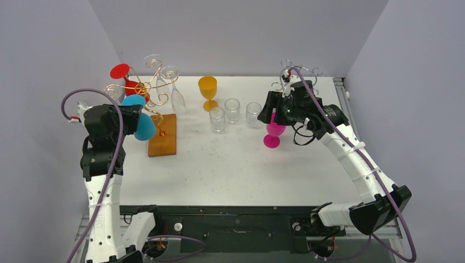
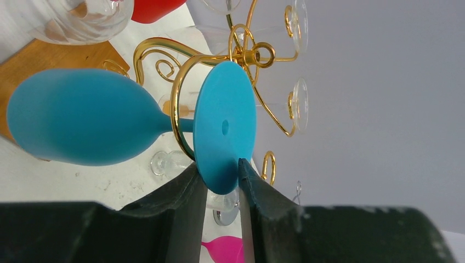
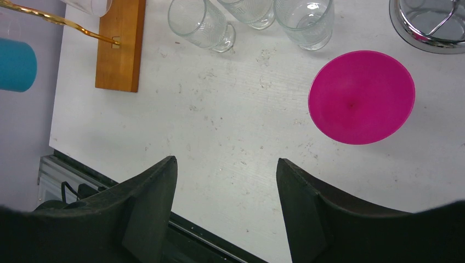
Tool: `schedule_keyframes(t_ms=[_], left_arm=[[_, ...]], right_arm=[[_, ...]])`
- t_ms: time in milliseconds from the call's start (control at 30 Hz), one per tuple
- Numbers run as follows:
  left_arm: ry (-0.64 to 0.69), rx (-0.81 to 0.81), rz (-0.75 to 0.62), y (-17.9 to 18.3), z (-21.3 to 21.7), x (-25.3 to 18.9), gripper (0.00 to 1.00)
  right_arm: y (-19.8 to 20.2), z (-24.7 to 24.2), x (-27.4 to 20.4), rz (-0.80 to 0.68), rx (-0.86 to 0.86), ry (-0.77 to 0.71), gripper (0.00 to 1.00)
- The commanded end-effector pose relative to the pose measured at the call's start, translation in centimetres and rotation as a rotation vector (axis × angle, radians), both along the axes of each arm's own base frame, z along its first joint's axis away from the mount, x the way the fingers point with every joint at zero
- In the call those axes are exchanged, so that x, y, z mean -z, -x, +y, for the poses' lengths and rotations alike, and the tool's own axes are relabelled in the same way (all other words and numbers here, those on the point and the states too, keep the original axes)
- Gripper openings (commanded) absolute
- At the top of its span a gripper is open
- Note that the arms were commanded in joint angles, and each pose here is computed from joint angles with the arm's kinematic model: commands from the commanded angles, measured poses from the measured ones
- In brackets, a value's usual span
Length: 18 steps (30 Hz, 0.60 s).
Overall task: Take the wine glass off the wine glass rack
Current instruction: Pick up the wine glass from the wine rack.
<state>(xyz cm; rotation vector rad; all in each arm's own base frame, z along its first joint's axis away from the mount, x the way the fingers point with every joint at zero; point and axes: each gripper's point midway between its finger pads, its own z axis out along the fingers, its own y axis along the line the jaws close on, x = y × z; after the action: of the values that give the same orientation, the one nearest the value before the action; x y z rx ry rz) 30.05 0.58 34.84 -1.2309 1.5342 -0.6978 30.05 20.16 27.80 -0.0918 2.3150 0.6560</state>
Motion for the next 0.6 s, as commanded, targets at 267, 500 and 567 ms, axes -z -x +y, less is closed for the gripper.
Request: schedule_keyframes(t_ms=[267,500,567], left_arm=[[0.007,-0.003,-0.102,0.2,0.0,-3.2,0.16],[0.058,0.034,-0.124,0.2,-0.9,-3.8,0.1],[0.069,0.039,-0.127,0.1,-1.1,-3.8,0.09]], right_arm=[[-0.6,0.3,-0.8,-0.04,-0.001,-0.018,0.61],[-0.6,0.2,-0.8,-0.041,0.002,-0.019,0.6],[-0.6,0.2,-0.8,-0.041,0.002,-0.017,0.6]])
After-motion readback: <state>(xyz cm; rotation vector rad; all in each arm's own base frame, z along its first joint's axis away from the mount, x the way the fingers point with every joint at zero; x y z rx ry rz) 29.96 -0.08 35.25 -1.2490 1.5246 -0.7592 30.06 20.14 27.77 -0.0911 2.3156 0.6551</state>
